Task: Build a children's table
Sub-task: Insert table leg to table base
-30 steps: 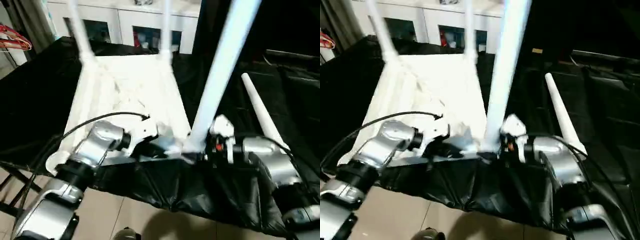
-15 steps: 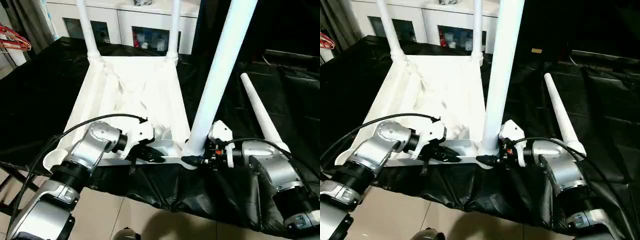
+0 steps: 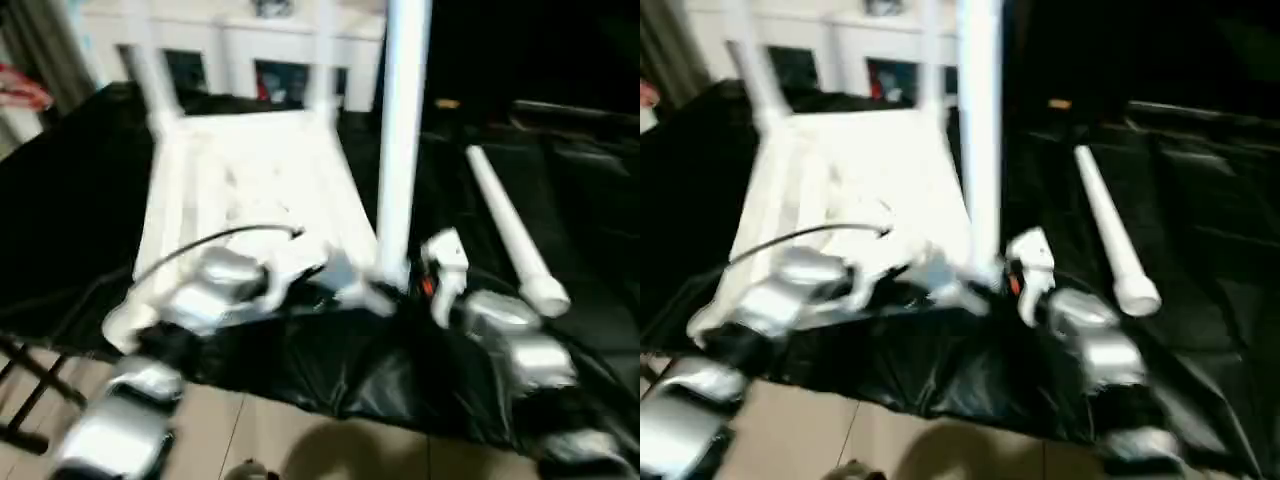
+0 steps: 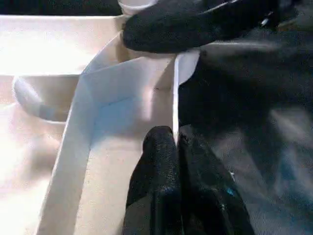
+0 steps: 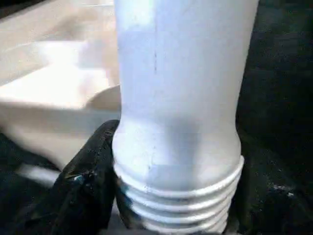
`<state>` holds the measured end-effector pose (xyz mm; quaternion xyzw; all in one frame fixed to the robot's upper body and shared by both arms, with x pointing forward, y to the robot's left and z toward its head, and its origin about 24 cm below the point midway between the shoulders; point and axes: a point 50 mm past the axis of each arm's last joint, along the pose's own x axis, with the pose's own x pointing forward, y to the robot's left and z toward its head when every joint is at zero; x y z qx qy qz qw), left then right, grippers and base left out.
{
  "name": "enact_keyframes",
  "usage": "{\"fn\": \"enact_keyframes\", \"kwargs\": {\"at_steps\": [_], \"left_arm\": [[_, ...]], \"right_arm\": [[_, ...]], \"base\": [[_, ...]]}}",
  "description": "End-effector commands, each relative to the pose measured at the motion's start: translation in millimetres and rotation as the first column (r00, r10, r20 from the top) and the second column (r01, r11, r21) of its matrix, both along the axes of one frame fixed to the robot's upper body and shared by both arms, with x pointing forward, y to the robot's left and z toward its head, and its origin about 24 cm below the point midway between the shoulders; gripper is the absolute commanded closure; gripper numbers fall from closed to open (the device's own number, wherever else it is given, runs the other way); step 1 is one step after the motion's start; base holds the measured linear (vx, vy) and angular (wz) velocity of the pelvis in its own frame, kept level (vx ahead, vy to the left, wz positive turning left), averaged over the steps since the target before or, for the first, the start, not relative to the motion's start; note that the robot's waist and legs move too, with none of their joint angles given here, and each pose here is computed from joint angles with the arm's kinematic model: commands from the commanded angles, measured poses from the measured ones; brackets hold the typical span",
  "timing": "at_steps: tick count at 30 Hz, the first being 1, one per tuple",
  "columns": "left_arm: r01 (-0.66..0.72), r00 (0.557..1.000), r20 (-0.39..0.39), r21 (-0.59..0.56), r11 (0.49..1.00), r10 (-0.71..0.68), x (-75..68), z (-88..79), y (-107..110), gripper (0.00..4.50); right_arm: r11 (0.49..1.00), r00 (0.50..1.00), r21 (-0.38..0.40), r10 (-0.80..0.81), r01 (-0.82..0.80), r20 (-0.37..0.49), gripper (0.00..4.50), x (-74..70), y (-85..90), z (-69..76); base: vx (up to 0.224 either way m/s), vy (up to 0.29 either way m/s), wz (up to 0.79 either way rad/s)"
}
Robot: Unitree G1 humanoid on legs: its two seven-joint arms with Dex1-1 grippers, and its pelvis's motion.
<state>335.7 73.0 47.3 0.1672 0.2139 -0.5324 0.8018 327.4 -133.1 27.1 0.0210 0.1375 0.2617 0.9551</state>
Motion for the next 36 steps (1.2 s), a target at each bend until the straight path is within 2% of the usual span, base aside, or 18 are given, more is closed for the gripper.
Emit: {"fn": "enact_keyframes", "kwargs": {"at_steps": [1, 7, 13, 15, 18, 20, 21, 25, 29, 35, 36], "left_arm": [[0.057, 0.996, 0.068, -0.050, 0.997, -0.053, -2.1, 11.8, -41.1, 4.50], [0.077, 0.992, 0.096, -0.015, 0.997, -0.075, -4.4, 7.6, -43.8, 4.50], [0.092, 0.987, 0.134, -0.012, 0.996, -0.090, -4.7, 6.3, -33.4, 4.50], [0.089, 0.984, 0.159, -0.050, 0.995, -0.080, -4.6, 9.8, -28.3, 4.50], [0.064, 0.988, 0.145, -0.113, 0.992, -0.048, -2.3, 15.4, -21.8, 4.50], [0.071, 0.986, 0.156, -0.114, 0.991, -0.052, -2.1, 17.4, -16.6, 4.50], [0.081, 0.985, 0.161, -0.120, 0.989, -0.061, -2.6, 18.8, -12.2, 4.06], [0.128, 0.985, 0.136, -0.155, 0.980, -0.107, -7.6, 22.6, 2.6, 3.74], [0.137, 0.982, 0.151, -0.171, 0.976, -0.111, -8.3, 27.4, 9.5, 3.44], [0.208, 0.975, 0.126, -0.203, 0.957, -0.185, -17.4, 35.7, 26.8, 2.96], [0.211, 0.975, 0.119, -0.209, 0.955, -0.189, -17.8, 37.5, 30.3, 2.71]], "right_arm": [[0.997, 0.994, 0.037, 0.070, -0.067, -0.086, 1.77, -9.1, 47.5, -17.8], [0.993, 0.993, 0.076, 0.099, -0.094, -0.064, 1.78, -13.0, 57.7, -17.2], [0.992, 0.995, 0.096, 0.090, -0.085, -0.044, 1.78, -11.5, 55.1, -15.5], [0.990, 0.995, 0.112, 0.093, -0.089, -0.024, 1.79, -10.5, 53.6, -13.0], [0.988, 0.996, 0.124, 0.094, -0.091, -0.013, 1.79, -10.3, 51.8, -11.7], [0.987, 0.996, 0.131, 0.094, -0.093, -0.005, 1.79, -10.1, 50.7, -10.4], [0.986, 0.996, 0.138, 0.091, -0.091, 0.003, 1.79, -9.7, 49.8, -9.2], [0.983, 0.996, 0.160, 0.081, -0.085, 0.029, 1.79, -6.4, 44.2, -4.2], [0.982, 0.996, 0.172, 0.074, -0.082, 0.055, 1.79, -3.3, 40.3, 1.6], [0.982, 0.990, 0.166, 0.073, -0.093, 0.122, 1.79, 2.4, 20.9, 20.0], [0.982, 0.988, 0.159, 0.081, -0.102, 0.130, 1.79, 2.4, 17.1, 22.4]], "base": [[0.000, 0.000, 0.00], [0.000, 0.000, 0.00], [0.000, 0.000, 0.00], [0.000, 0.000, 0.00], [0.000, 0.000, 0.00], [0.000, 0.000, 0.00], [0.000, 0.000, 0.00], [0.000, 0.000, 0.00], [0.000, 0.000, 0.00], [0.000, 0.000, 0.00], [0.000, 0.000, 0.00]]}}
